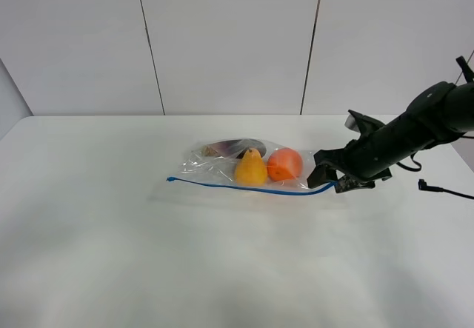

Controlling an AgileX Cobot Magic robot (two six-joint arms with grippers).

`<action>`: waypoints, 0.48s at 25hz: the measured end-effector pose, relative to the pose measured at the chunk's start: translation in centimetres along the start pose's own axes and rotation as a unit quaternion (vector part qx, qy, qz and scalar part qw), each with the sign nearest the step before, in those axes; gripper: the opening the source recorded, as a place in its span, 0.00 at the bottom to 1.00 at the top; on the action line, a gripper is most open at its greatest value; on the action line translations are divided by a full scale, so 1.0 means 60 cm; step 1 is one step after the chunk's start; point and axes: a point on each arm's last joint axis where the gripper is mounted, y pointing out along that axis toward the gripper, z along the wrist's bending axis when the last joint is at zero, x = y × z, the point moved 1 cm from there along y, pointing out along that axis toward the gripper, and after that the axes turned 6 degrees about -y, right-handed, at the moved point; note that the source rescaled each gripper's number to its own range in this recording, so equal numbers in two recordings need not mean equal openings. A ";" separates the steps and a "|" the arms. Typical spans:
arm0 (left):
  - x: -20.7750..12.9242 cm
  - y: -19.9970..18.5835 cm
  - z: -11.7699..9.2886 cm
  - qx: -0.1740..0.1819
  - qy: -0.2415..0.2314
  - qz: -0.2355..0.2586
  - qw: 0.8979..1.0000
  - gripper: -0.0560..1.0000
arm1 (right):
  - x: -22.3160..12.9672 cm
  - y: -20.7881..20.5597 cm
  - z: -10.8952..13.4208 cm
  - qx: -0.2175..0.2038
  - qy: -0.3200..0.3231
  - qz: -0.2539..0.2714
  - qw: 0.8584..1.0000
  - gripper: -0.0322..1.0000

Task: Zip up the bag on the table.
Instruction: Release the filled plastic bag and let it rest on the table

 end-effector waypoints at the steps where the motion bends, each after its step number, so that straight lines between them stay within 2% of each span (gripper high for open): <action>1: 0.000 0.000 0.000 0.000 0.000 0.000 1.000 0.69 | 0.009 -0.009 -0.002 -0.015 -0.010 -0.002 1.000 1.00; 6: 0.000 0.000 0.000 0.000 0.000 0.000 1.000 0.69 | 0.044 -0.057 -0.021 -0.113 -0.041 -0.008 0.993 1.00; 9: 0.000 0.000 0.000 0.000 0.000 -0.001 1.000 0.69 | 0.050 -0.075 -0.041 -0.182 -0.040 0.011 0.982 1.00; 12: 0.000 0.000 0.000 0.000 0.000 -0.001 1.000 0.69 | 0.047 -0.085 -0.053 -0.225 -0.038 0.020 0.973 1.00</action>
